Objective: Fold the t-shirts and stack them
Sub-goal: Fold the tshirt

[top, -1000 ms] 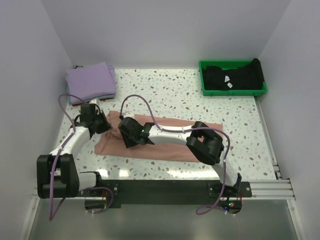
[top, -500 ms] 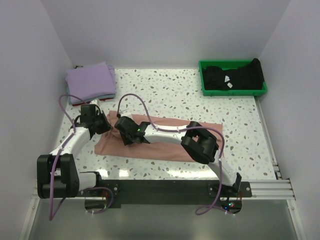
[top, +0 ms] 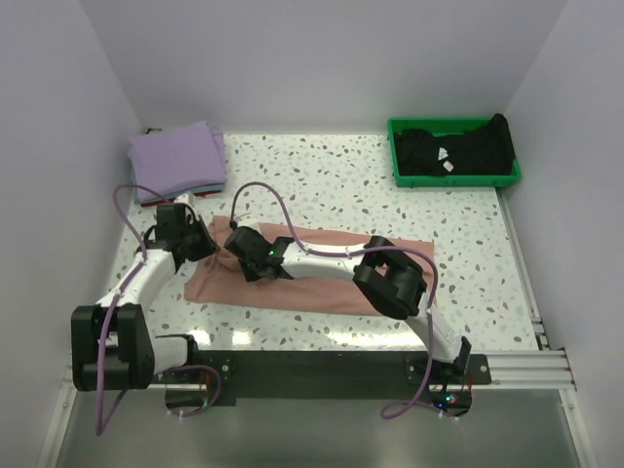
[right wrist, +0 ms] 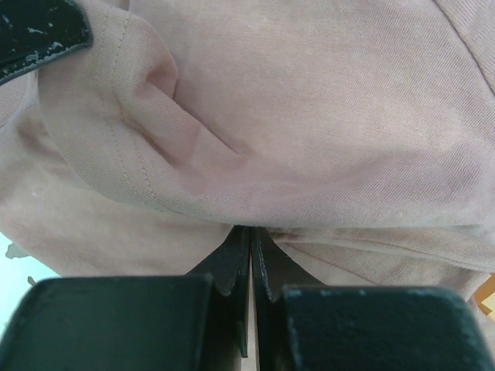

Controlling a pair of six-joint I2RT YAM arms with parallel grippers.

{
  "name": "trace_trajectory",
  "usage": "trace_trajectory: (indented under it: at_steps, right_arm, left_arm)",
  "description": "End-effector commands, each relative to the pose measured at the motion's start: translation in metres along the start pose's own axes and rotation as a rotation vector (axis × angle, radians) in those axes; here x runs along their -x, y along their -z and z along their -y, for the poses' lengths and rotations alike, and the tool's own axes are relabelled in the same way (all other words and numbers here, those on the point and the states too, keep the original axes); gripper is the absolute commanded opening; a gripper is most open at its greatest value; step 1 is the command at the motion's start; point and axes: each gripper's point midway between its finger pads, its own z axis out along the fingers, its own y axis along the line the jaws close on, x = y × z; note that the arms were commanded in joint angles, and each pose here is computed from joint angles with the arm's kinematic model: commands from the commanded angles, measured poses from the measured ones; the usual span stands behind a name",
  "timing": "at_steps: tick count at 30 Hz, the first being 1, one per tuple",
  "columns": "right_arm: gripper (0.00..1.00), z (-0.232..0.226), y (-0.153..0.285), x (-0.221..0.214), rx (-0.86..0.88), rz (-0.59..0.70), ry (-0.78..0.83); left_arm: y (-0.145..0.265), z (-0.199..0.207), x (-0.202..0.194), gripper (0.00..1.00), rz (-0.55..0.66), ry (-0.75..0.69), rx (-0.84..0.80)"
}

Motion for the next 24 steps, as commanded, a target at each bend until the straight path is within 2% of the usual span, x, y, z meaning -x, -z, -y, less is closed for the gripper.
trace_trajectory:
  at_steps: [1,4,11,17,24]
  right_arm:
    - [0.00,0.011,0.008,0.008,-0.024,0.017,-0.005]
    - [0.00,0.015,0.018,0.015,-0.028,0.026,-0.008]
    - [0.00,0.019,0.054,0.015,0.006,-0.003,-0.015]
    - [0.00,0.028,0.080,0.007,0.017,-0.027,-0.020]
    - [0.00,0.033,0.087,-0.006,0.012,-0.089,0.007]
  left_arm:
    - [0.004,0.002,0.003,0.00,0.026,-0.009,-0.017]
    - [0.009,0.000,-0.001,0.00,0.005,0.031,0.002]
    - [0.030,-0.010,-0.006,0.00,0.050,0.144,0.080]
    - [0.049,-0.014,-0.013,0.00,0.065,0.156,0.104]
    - [0.060,0.003,-0.033,0.00,-0.007,0.143,0.094]
